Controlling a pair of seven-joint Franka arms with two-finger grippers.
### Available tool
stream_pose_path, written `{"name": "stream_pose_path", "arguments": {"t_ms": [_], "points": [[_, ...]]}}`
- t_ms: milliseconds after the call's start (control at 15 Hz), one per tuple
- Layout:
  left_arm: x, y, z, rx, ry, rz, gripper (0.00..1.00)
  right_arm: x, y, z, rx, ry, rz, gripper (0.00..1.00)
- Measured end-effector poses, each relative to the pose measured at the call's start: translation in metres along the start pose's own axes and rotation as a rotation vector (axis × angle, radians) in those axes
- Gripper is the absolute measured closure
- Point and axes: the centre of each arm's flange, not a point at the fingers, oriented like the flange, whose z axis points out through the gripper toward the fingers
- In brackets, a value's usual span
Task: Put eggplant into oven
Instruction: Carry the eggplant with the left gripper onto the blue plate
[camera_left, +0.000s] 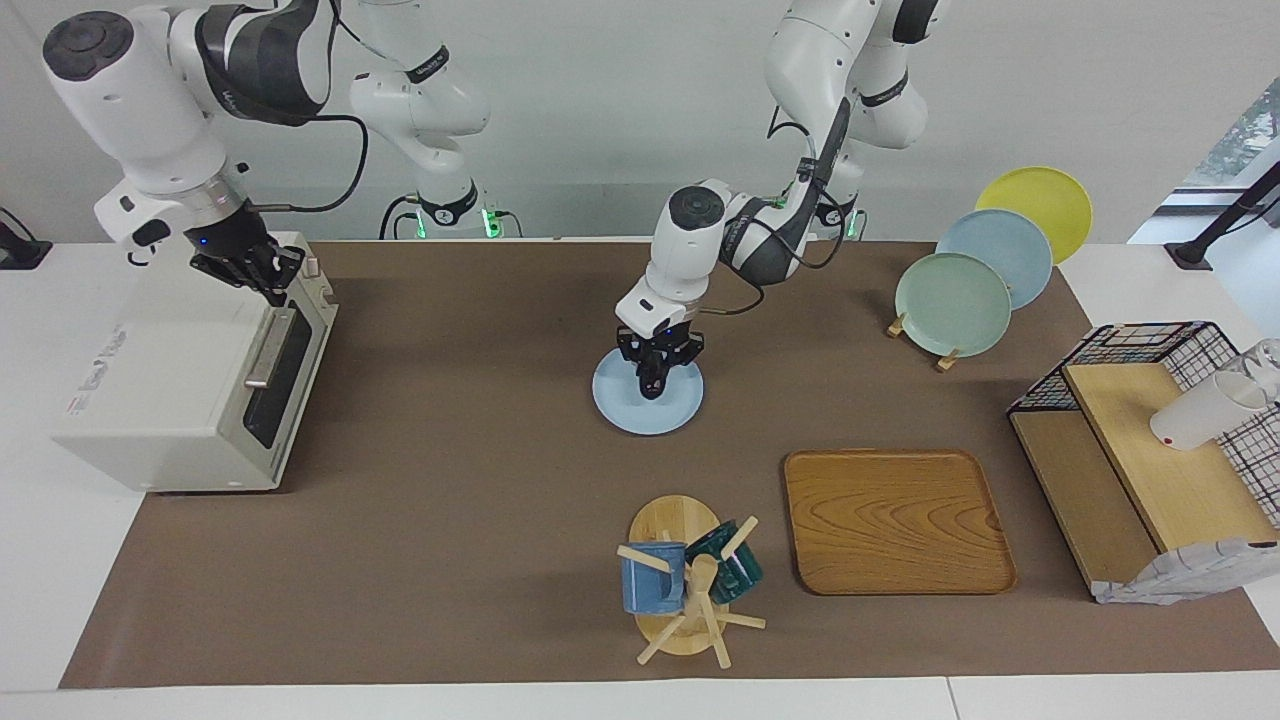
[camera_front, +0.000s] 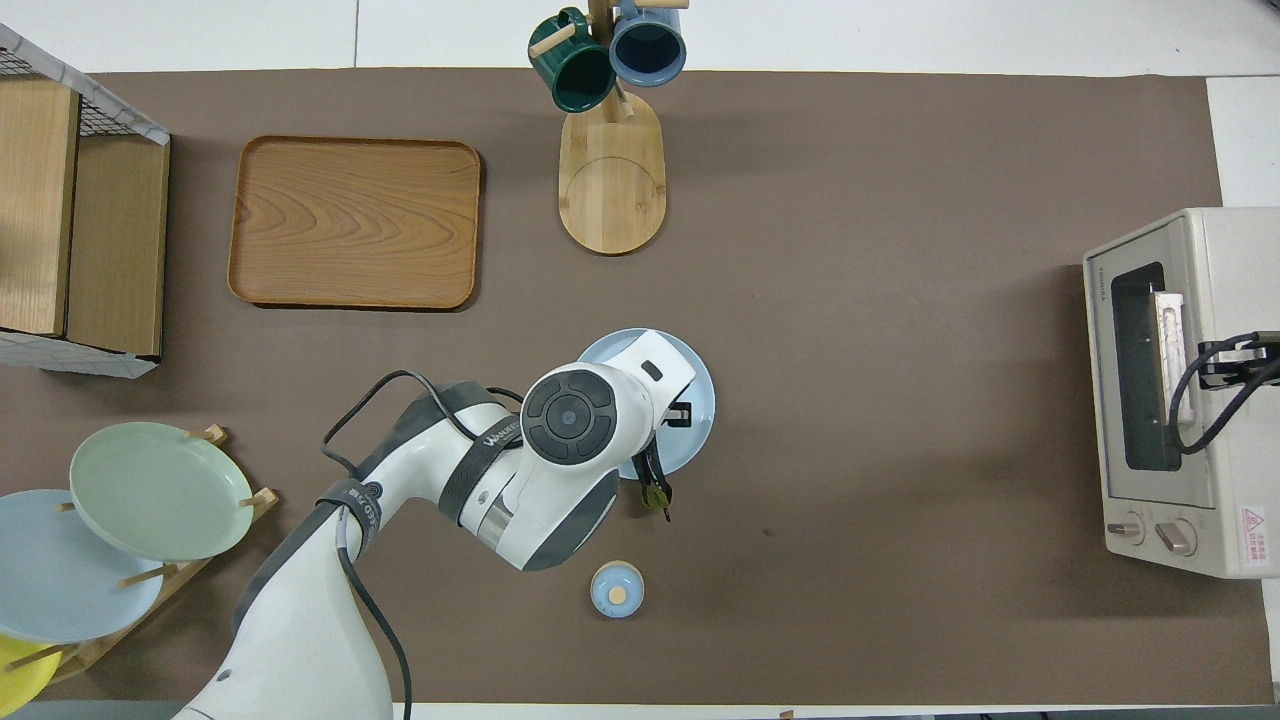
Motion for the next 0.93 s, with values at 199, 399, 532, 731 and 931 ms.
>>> {"name": "stream_pose_path", "arguments": {"t_ms": [199, 399, 532, 731, 931], "points": [[0.003, -0.001, -0.003, -0.002, 0.006, -0.004, 0.48, 0.001, -0.001, 0.009, -0.006, 0.006, 0.004, 0.99], [0.022, -0.012, -0.026, 0.012, 0.001, -0.027, 0.19, 0.002, 0.0, 0.015, -0.007, 0.021, 0.005, 0.99], [0.044, -0.027, -0.059, 0.031, -0.019, -0.047, 0.0, 0.004, 0.0, 0.019, -0.008, 0.038, 0.006, 0.99], [0.074, -0.056, -0.109, 0.046, -0.03, -0.082, 0.0, 0.003, 0.003, 0.025, -0.007, 0.032, 0.012, 0.99], [0.099, -0.108, -0.148, 0.066, -0.047, -0.084, 0.0, 0.004, 0.003, 0.027, -0.007, 0.032, 0.012, 0.99]]}}
